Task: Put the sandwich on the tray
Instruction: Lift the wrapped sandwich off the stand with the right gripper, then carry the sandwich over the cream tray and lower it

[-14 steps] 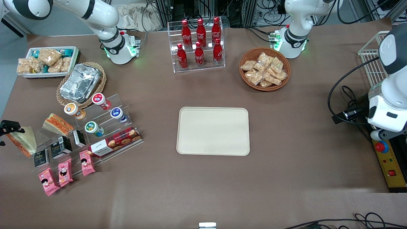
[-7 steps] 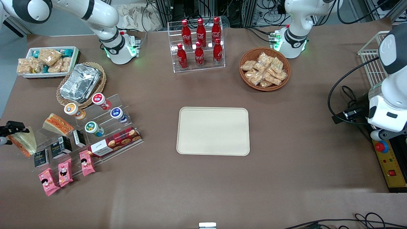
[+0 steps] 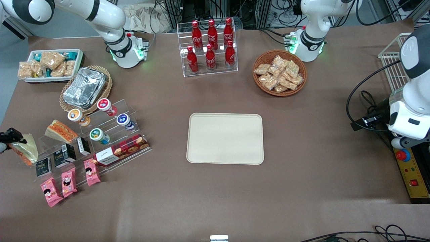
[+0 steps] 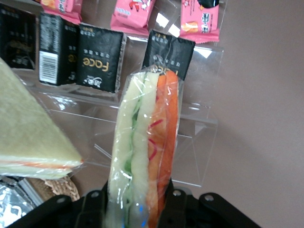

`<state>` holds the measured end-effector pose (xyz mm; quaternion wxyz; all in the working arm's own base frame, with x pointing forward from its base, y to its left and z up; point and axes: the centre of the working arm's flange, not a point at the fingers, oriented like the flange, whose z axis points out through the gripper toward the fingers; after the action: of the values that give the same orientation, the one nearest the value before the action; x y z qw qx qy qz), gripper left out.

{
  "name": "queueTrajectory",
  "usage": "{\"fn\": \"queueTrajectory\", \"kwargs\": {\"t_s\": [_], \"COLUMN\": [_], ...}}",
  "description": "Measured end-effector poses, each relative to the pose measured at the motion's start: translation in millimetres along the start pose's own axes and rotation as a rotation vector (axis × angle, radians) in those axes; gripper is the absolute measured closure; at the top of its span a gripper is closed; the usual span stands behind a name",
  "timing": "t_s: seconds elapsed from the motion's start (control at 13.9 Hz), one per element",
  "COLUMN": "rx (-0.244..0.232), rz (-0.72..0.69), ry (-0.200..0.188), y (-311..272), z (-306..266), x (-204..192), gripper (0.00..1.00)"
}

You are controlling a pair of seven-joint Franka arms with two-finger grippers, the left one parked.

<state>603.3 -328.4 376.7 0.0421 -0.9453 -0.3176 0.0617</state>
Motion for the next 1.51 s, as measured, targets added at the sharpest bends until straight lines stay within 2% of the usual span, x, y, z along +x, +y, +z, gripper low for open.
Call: {"fn": "queueTrajectory", "kwargs": {"t_s": [0.22, 0.43, 0.58, 0.79, 1.08, 1.29, 1.37, 1.51], "rx": [-0.03, -0.097, -0.137, -0.163, -0.151, -0.099, -0.094, -0.109], "rz": [-0.045, -0.126, -0.202, -0.349, -0.494, -0.509, -0.506, -0.508], "ry": [0.013, 0.04, 0.057, 0.066, 0.068, 0.083, 0.082, 0.109], "y": [-15, -53, -96, -179, -295, -369, -394, -450], "z": [-43, -99, -138, -174, -168, -149, -141, -120], "x": [26, 69, 104, 167, 258, 305, 320, 356], "gripper": [0.62, 0.62, 0.62, 0.62, 0.66, 0.65, 0.65, 0.65]}}
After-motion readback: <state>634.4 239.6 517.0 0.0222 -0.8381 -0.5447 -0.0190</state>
